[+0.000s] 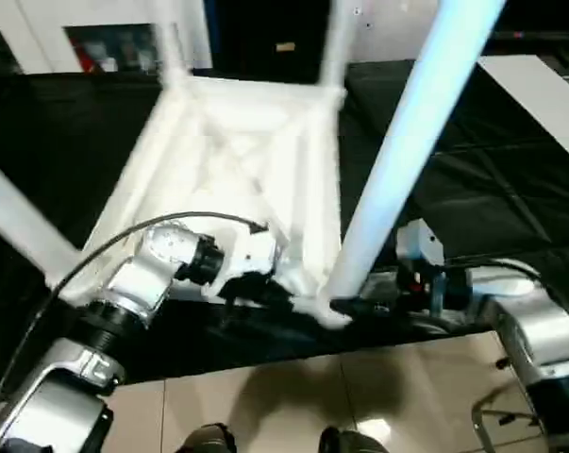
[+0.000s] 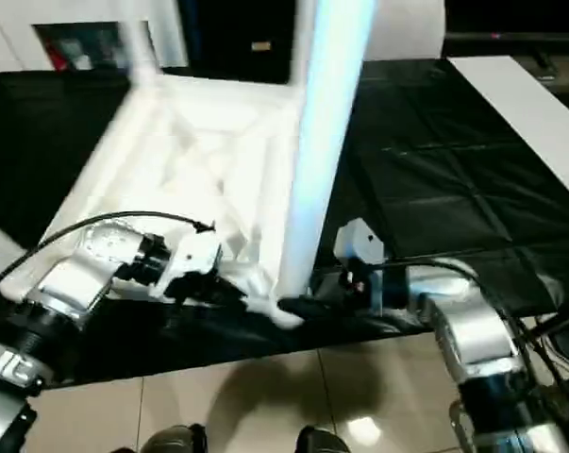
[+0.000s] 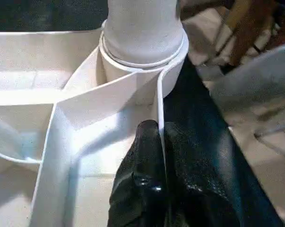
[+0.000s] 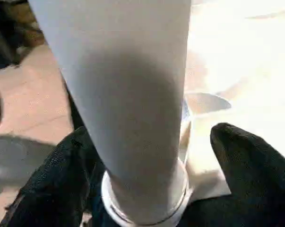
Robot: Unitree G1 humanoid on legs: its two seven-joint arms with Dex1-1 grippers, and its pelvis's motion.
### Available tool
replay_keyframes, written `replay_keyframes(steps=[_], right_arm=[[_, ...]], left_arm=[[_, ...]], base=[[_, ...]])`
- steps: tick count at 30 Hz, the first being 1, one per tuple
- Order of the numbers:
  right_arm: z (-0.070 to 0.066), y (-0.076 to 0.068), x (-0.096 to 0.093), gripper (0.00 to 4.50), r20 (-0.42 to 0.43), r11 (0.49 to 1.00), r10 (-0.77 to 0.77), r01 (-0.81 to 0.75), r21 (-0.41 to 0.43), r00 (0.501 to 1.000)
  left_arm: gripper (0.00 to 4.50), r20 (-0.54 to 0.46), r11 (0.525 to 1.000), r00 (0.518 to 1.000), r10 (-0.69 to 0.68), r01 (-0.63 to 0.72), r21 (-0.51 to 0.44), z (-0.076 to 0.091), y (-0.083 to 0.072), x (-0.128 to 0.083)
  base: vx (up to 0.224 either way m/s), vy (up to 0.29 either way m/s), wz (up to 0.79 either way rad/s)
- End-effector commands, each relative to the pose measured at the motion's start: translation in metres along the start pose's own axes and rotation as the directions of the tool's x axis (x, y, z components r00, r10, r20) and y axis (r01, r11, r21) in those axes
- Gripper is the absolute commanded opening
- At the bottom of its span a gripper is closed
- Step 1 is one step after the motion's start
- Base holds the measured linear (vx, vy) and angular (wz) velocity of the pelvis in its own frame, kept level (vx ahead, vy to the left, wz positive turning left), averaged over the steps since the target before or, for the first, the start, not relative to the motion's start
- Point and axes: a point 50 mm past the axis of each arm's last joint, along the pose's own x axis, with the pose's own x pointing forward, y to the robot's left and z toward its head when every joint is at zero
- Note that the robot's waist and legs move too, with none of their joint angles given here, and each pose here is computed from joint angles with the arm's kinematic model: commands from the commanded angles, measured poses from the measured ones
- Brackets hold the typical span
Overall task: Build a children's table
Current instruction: Rotate leg to tighten
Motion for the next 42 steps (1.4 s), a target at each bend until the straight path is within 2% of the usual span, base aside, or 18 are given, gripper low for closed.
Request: replay_keyframes(steps=[1, 8, 20, 30, 32, 33, 37, 40, 41, 42], right_arm=[[-0.001, -0.001, -0.003, 3.68, -0.025, 0.999, 0.028, -0.029, -0.021, 0.999], [0.005, -0.007, -0.001, 3.07, -0.028, 0.989, 0.132, -0.134, -0.065, 0.991], [0.002, -0.002, 0.002, 2.04, -0.022, 0.972, 0.235, -0.236, -0.022, 0.972], [0.001, 0.002, 0.004, 1.93, 0.007, 0.970, 0.244, -0.244, 0.018, 0.970], [0.001, 0.004, 0.008, 1.93, 0.036, 0.975, 0.216, -0.218, 0.047, 0.976], [0.002, 0.006, 0.014, 1.93, 0.073, 0.983, 0.158, -0.164, 0.080, 0.985], [0.000, 0.009, 0.027, 1.93, 0.087, 0.989, 0.034, -0.046, 0.139, 0.996], [-0.007, 0.015, 0.051, 1.93, 0.061, 0.972, -0.133, 0.118, 0.205, 0.989], [-0.007, 0.015, 0.052, 1.93, 0.059, 0.968, -0.146, 0.131, 0.212, 0.987], [-0.006, 0.017, 0.062, 1.93, 0.072, 0.947, -0.206, 0.181, 0.265, 0.976]], left_arm=[[0.00, -0.040, 0.993, 0.992, -0.116, 0.117, 0.029, 0.000, -0.007, 0.012], [0.00, -0.056, 0.989, 0.988, -0.145, 0.147, 0.033, -0.004, -0.006, 0.007], [0.00, -0.052, 0.987, 0.986, -0.157, 0.158, 0.031, -0.007, -0.008, 0.008], [0.00, -0.045, 0.991, 0.990, -0.136, 0.137, 0.014, -0.008, -0.006, 0.008], [0.00, -0.019, 0.995, 0.995, -0.094, 0.094, -0.017, -0.007, -0.005, 0.010], [0.00, 0.000, 0.998, 1.000, -0.020, 0.020, -0.053, -0.005, -0.001, 0.013], [0.00, 0.021, 0.987, 0.995, 0.100, -0.096, -0.130, -0.004, 0.003, 0.019], [0.00, 0.069, 0.947, 0.964, 0.256, -0.235, -0.219, 0.004, 0.008, 0.032], [0.00, 0.070, 0.943, 0.961, 0.267, -0.246, -0.224, 0.005, 0.009, 0.033], [0.00, 0.067, 0.926, 0.948, 0.312, -0.288, -0.246, 0.008, 0.010, 0.038]], base=[[0.000, 0.000, 0.00], [0.000, 0.000, 0.00], [0.000, 0.000, 0.00], [0.000, 0.000, 0.00], [0.000, 0.000, 0.00], [0.000, 0.000, 0.00], [0.000, 0.000, 0.00], [-0.018, 0.000, -0.01], [0.000, 0.000, 0.00], [0.000, 0.000, 0.00]])
